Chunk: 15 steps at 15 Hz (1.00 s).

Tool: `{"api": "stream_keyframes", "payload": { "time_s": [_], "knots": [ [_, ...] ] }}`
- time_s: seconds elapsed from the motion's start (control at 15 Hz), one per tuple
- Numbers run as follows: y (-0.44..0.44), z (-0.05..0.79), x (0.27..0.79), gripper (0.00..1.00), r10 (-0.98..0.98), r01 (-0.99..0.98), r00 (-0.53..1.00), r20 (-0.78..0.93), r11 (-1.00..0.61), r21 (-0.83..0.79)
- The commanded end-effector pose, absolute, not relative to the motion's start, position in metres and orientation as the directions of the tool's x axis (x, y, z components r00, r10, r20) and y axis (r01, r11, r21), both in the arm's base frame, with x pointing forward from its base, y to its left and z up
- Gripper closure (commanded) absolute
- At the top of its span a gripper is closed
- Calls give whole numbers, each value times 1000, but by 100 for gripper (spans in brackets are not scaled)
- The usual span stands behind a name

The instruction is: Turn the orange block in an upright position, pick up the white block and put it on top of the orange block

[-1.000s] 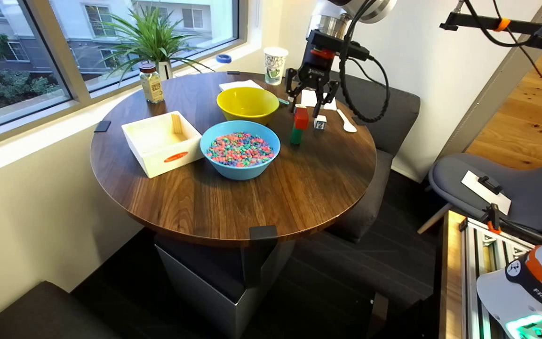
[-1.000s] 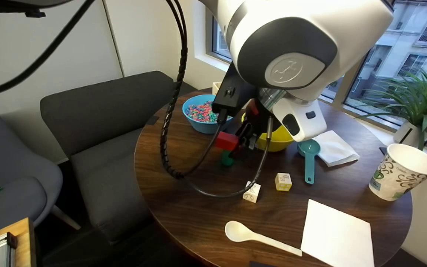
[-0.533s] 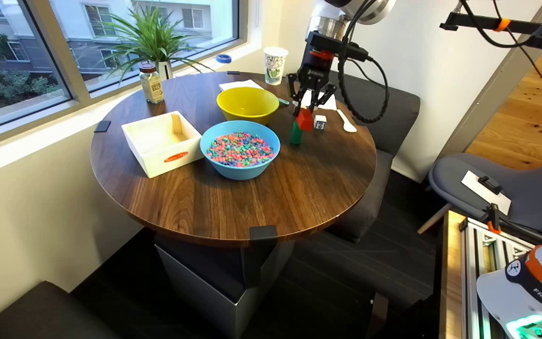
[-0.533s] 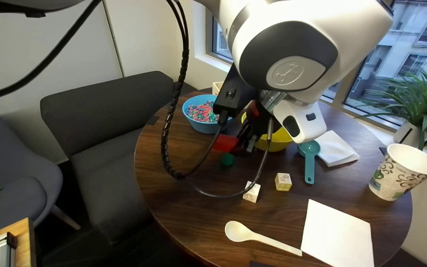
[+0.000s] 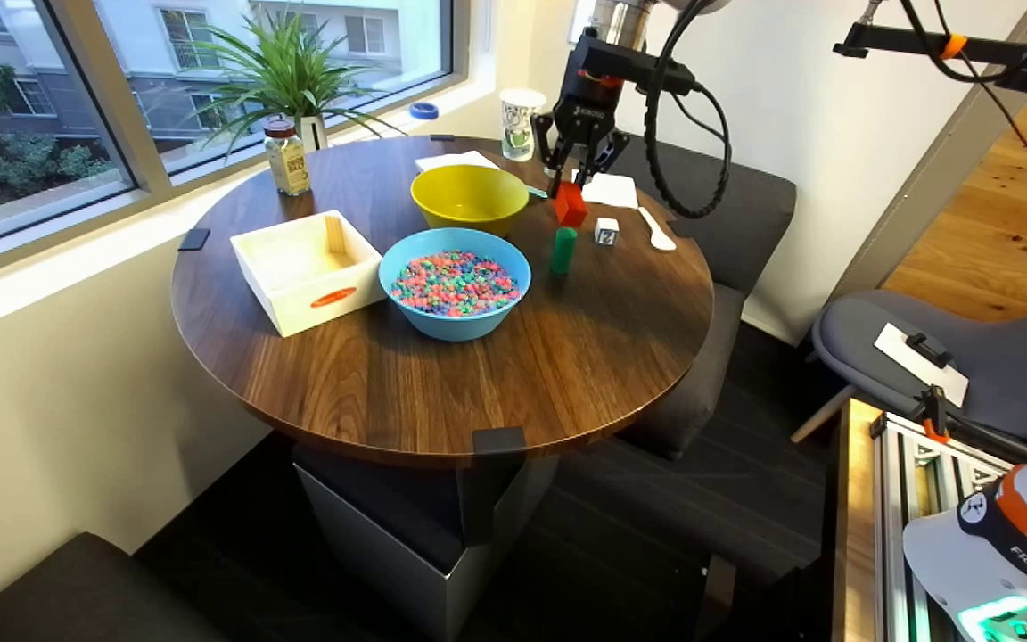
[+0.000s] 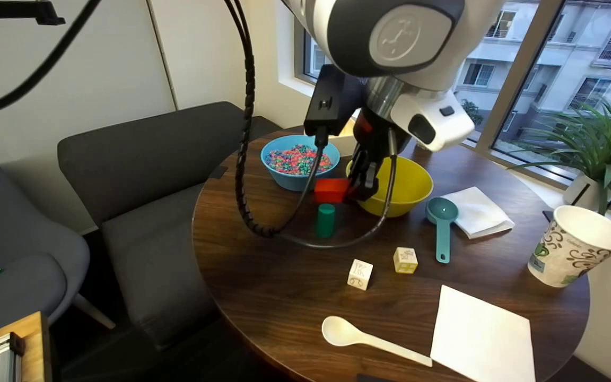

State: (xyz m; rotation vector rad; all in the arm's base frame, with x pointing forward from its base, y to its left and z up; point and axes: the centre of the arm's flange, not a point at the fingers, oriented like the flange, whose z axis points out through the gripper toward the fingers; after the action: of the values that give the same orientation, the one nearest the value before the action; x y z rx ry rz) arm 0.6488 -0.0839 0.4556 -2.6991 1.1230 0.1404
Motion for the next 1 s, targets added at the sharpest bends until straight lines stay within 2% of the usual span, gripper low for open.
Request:
{"api": "stream_keyframes", "payload": {
  "time_s": [0.0,0.53,0.73,0.8,0.87,0.93],
  "knots": [
    [-55,482,640,92,-654,-651,756,-33,-745,-145],
    [-6,507,621,92,-617,-624,751,236,-780,-52],
    [10,507,615,92,-610,-626,736,294,-778,-48],
    [-1,512,635,92,-604,-615,753,260,-787,-47],
    [3,512,634,67,-602,-613,754,263,-789,-49],
    [3,513,634,67,-602,-613,754,264,-789,-50]
  ]
}}
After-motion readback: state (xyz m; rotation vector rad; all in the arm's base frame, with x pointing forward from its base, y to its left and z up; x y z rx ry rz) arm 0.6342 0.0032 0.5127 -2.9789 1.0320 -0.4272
